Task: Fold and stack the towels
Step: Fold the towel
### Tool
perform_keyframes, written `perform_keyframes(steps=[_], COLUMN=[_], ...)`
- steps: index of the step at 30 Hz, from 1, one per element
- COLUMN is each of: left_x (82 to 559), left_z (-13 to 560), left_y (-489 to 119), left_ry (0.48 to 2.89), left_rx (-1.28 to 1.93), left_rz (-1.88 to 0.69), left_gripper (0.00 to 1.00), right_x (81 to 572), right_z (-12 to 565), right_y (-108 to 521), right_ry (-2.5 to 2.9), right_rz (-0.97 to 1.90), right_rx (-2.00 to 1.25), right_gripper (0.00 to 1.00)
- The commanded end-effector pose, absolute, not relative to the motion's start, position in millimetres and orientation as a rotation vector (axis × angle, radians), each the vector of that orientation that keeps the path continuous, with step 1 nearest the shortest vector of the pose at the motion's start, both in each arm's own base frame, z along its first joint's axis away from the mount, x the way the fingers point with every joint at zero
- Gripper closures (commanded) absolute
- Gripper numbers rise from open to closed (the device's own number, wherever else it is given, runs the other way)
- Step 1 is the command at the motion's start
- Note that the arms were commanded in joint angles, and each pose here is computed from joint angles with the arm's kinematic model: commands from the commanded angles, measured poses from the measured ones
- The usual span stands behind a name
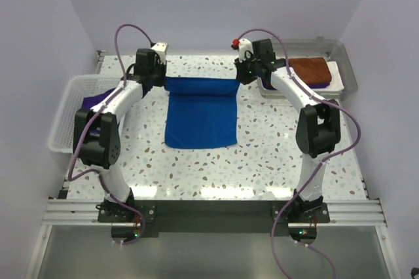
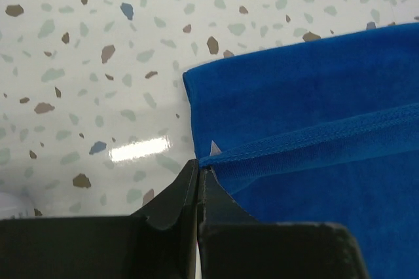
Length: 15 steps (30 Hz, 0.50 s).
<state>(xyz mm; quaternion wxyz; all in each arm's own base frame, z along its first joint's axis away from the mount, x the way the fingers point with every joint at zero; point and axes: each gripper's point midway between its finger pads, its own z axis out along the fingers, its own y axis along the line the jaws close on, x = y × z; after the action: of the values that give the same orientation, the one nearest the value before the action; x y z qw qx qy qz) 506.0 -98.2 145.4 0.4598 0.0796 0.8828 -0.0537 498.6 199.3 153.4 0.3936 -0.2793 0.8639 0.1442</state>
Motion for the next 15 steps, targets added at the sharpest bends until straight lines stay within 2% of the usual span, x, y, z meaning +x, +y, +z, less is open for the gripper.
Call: perform_keyframes(steps=[1, 5, 10, 15], left_x=[483, 456, 437, 429], left_z=[165, 148, 131, 141], left_y=[-87, -89, -86, -81], left_ry=[2.164, 2.228, 2.282, 2.290], left_rx=[0.203, 0.187, 0.153, 0.133], left_rz=[-0.114, -0.159, -0.166, -0.140], left_gripper=[1.00, 1.00, 1.00, 1.00], right_x=[468, 450, 440, 428], right_z=[171, 156, 164, 170], right_y=[192, 185, 181, 181], right_ry=[2.225, 2.295, 2.309, 2.330], right_rz=[0.401, 0.385, 0.380, 0.381], right_rx=[-0.697, -0.683, -0.660, -0.654], right_gripper=[1.00, 1.00, 1.00, 1.00])
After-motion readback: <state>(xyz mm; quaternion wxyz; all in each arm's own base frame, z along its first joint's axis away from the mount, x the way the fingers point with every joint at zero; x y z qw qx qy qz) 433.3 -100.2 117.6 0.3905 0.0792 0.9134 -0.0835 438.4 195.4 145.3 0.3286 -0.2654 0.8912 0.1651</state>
